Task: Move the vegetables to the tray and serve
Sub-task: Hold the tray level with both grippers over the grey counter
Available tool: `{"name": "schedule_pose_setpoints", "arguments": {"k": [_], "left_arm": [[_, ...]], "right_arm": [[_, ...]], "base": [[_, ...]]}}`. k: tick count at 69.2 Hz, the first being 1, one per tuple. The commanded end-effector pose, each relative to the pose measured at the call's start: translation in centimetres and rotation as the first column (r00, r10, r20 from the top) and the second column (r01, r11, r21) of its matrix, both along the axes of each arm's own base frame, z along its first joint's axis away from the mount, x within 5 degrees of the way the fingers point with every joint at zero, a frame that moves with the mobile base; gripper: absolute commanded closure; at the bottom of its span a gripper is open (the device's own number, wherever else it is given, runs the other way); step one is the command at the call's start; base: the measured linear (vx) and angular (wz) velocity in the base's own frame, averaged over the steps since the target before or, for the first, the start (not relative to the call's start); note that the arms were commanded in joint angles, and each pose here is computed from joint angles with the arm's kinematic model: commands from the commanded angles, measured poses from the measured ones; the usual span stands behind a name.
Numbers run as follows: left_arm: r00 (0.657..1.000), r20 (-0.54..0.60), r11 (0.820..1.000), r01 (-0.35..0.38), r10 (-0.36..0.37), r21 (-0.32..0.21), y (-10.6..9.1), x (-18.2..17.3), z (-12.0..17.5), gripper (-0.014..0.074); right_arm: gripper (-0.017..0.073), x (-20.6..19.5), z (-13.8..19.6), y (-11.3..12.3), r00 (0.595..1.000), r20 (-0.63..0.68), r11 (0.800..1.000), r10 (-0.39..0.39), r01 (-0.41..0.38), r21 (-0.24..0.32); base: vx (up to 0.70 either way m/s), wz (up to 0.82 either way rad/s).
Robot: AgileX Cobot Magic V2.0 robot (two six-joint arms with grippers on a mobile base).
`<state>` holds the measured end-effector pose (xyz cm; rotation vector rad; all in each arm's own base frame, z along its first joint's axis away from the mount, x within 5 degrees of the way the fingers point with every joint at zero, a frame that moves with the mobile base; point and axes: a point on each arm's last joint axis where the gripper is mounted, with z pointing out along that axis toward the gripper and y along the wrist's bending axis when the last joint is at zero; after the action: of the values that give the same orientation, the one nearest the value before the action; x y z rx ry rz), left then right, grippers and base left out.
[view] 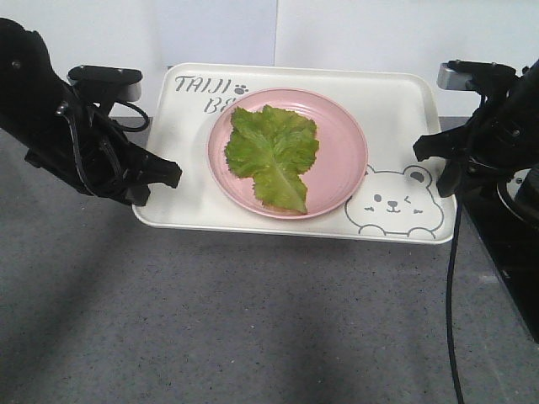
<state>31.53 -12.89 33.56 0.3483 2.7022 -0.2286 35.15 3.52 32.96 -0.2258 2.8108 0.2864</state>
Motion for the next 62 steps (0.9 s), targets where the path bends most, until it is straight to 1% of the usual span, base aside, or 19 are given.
{"name": "schedule_pose_setpoints", "arguments": {"k": [1, 62], "left_arm": [[0.991, 0.135, 0.991, 0.037, -0.019, -0.132, -0.96, -0.65, 3.13, 0.0601], [0.991, 0.135, 0.991, 0.037, -0.019, -0.132, -0.96, -0.65, 3.13, 0.0601]], "right_arm": [[0.0565, -0.92, 2.8, 1.06, 0.995, 0.099, 0.996, 0.03, -0.039, 0.083], [0.0565, -0.92, 2.8, 1.06, 0.995, 0.099, 0.996, 0.03, -0.039, 0.083]], "base": [[0.04, -0.03], [0.03, -0.01]]}}
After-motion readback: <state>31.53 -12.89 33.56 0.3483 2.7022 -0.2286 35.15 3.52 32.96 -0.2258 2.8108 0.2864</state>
